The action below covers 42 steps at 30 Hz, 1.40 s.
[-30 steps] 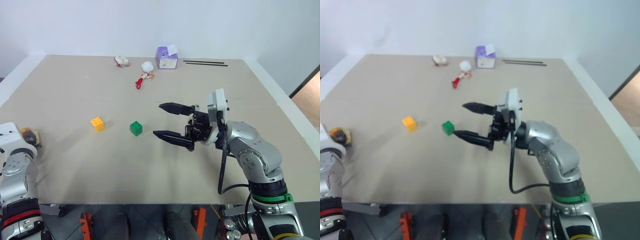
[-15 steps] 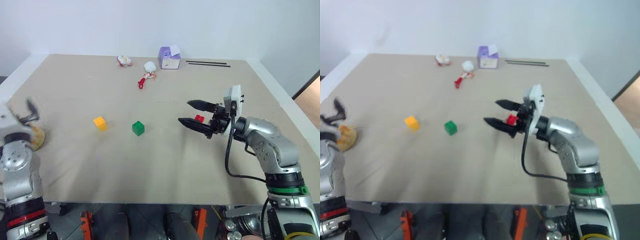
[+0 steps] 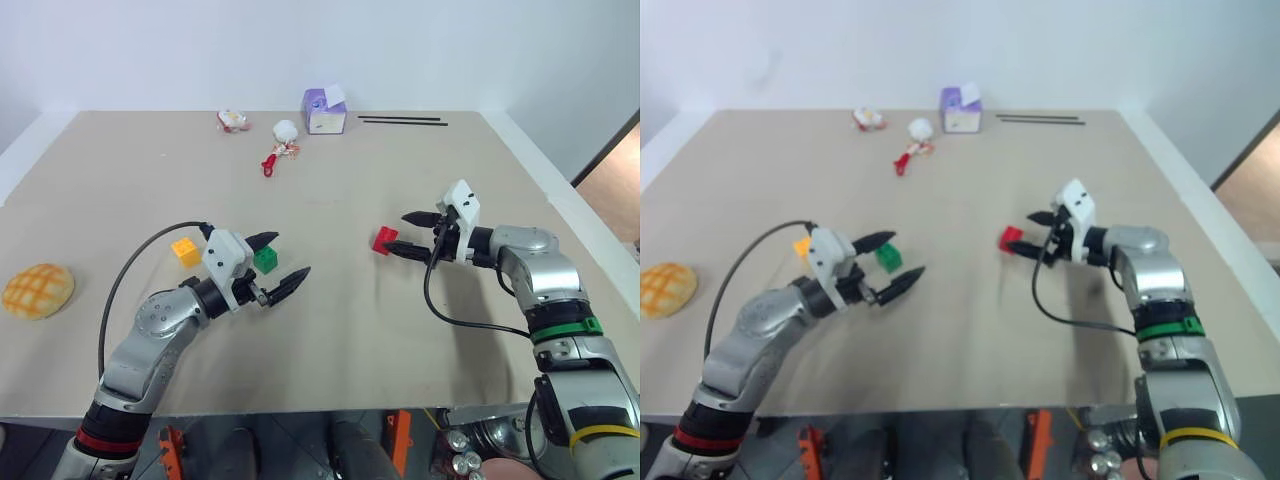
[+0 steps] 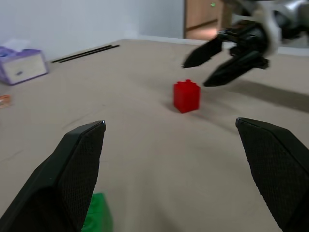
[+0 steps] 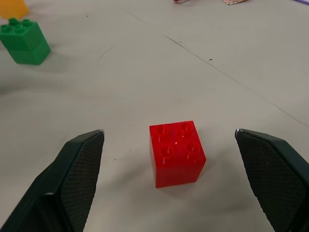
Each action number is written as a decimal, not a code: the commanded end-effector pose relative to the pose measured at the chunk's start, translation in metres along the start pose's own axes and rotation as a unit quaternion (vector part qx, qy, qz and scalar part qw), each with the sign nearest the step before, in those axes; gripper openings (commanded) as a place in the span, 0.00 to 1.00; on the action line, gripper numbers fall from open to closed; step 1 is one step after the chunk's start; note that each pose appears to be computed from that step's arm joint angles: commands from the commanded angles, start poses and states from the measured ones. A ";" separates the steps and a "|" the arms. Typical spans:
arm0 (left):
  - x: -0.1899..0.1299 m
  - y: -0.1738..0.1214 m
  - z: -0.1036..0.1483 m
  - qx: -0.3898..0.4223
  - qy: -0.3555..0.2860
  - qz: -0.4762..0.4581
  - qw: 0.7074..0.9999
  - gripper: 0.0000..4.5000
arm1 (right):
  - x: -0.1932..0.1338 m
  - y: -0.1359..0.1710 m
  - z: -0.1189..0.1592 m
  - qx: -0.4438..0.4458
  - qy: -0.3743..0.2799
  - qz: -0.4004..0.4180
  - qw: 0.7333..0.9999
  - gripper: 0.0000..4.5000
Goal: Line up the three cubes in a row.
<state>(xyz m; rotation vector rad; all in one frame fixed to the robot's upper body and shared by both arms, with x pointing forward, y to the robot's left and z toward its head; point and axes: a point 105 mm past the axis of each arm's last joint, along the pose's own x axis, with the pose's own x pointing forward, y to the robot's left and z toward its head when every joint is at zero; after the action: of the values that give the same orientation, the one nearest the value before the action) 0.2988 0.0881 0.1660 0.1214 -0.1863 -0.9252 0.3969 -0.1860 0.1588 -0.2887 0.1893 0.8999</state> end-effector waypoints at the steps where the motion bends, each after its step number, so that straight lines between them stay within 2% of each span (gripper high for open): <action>1: 0.003 -0.007 0.014 0.001 -0.020 -0.027 0.999 0.99 | 0.001 -0.004 0.002 -0.006 -0.002 0.012 1.000 1.00; 16: 0.009 -0.011 0.016 -0.013 -0.025 -0.025 0.999 0.99 | 0.020 -0.013 -0.002 0.012 -0.005 0.001 1.000 1.00; 17: 0.009 -0.011 0.016 -0.013 -0.025 -0.024 0.999 1.00 | 0.020 -0.013 -0.002 0.013 -0.005 0.000 1.000 0.88; 25: 0.011 -0.011 0.016 -0.016 -0.029 -0.017 0.999 1.00 | 0.020 -0.014 -0.005 0.010 0.002 0.000 1.000 0.28; 28: 0.012 -0.012 0.016 -0.016 -0.029 -0.019 0.999 1.00 | 0.018 -0.015 -0.003 0.010 -0.005 -0.003 1.000 0.28; 32: 0.010 -0.016 0.017 -0.015 -0.026 -0.041 0.999 1.00 | 0.014 -0.003 0.023 -0.013 -0.041 0.055 0.998 0.28; 36: -0.006 -0.028 0.007 0.009 0.013 -0.108 0.994 1.00 | 0.008 0.039 0.039 -0.071 -0.040 0.164 0.983 0.28; 42: -0.029 -0.032 -0.002 0.028 0.062 -0.184 0.981 1.00 | 0.004 0.092 0.033 -0.121 -0.003 0.259 0.958 0.28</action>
<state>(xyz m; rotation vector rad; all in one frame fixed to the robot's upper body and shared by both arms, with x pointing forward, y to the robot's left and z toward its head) 0.2655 0.0901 0.1452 0.2259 -0.0364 -1.2143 0.3442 -0.1278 0.1629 -0.4028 0.1830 1.3728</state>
